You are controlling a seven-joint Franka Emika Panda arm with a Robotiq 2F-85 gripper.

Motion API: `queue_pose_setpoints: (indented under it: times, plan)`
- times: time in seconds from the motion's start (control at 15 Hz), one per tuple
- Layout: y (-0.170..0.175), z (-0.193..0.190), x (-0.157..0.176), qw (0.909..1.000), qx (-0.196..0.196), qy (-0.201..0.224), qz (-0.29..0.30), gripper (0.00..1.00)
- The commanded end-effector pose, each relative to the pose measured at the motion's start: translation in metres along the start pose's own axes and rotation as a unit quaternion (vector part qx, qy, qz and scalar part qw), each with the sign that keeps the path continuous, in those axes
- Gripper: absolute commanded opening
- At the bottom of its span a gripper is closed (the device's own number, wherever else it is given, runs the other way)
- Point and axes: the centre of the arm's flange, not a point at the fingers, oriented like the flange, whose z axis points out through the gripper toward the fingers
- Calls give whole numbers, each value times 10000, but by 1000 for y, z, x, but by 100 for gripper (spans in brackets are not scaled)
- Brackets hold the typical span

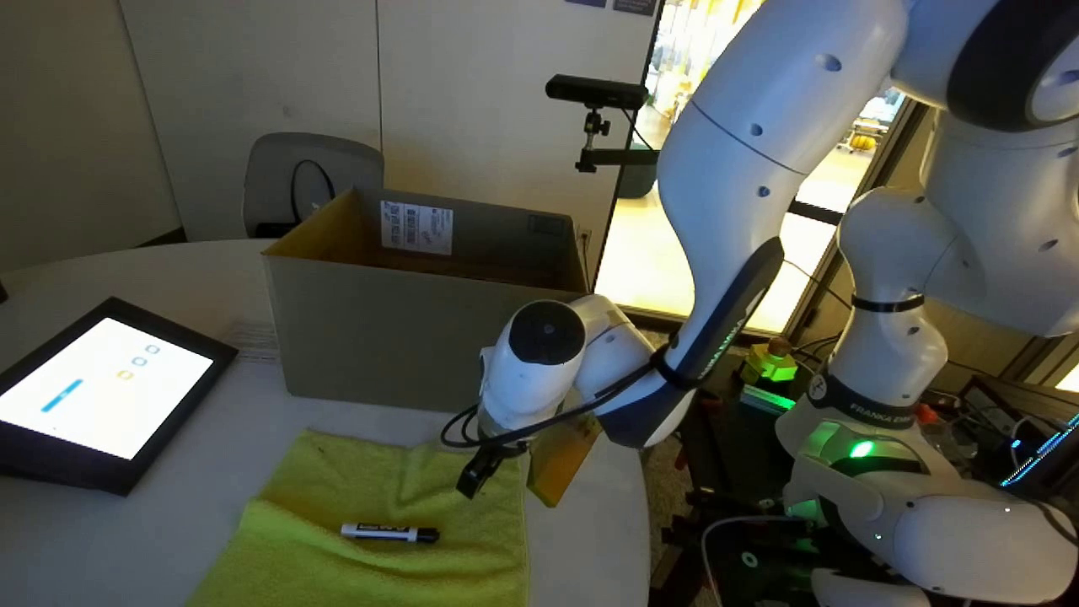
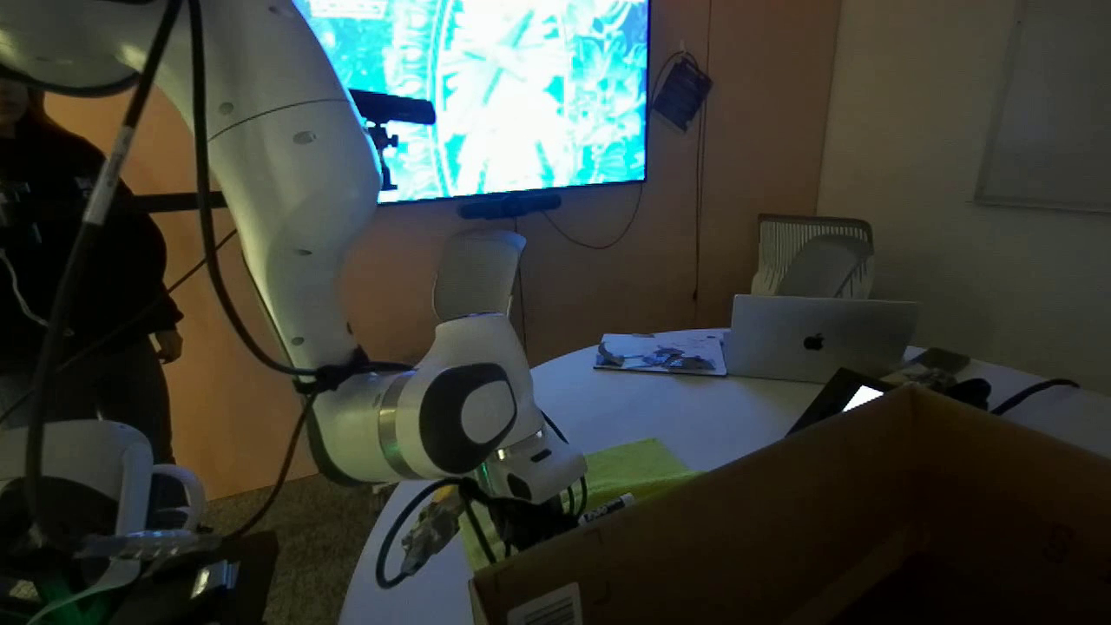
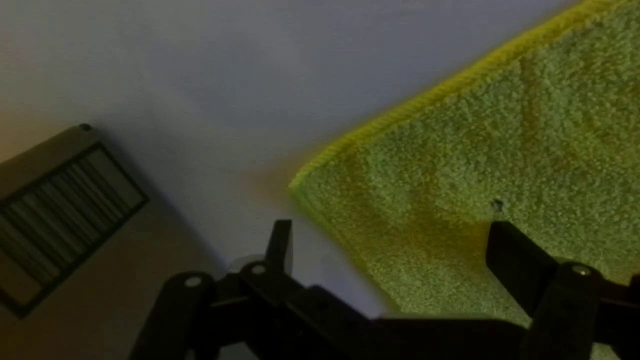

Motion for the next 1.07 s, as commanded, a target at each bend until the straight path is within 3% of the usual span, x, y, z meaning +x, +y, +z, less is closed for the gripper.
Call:
queue_pose_setpoints:
  times: [0.0,0.53,0.6,0.67,0.87,1.0]
  plan:
    - [23,3,-11,9987,414,35,285,100]
    - [33,17,-22,9946,837,-110,601,98]
    - [34,18,-23,9942,860,-116,629,93]
    - [34,18,-23,9939,879,-133,652,79]
    - [34,18,-24,9931,960,-159,647,52]
    - [38,17,-23,9933,947,-174,638,38]
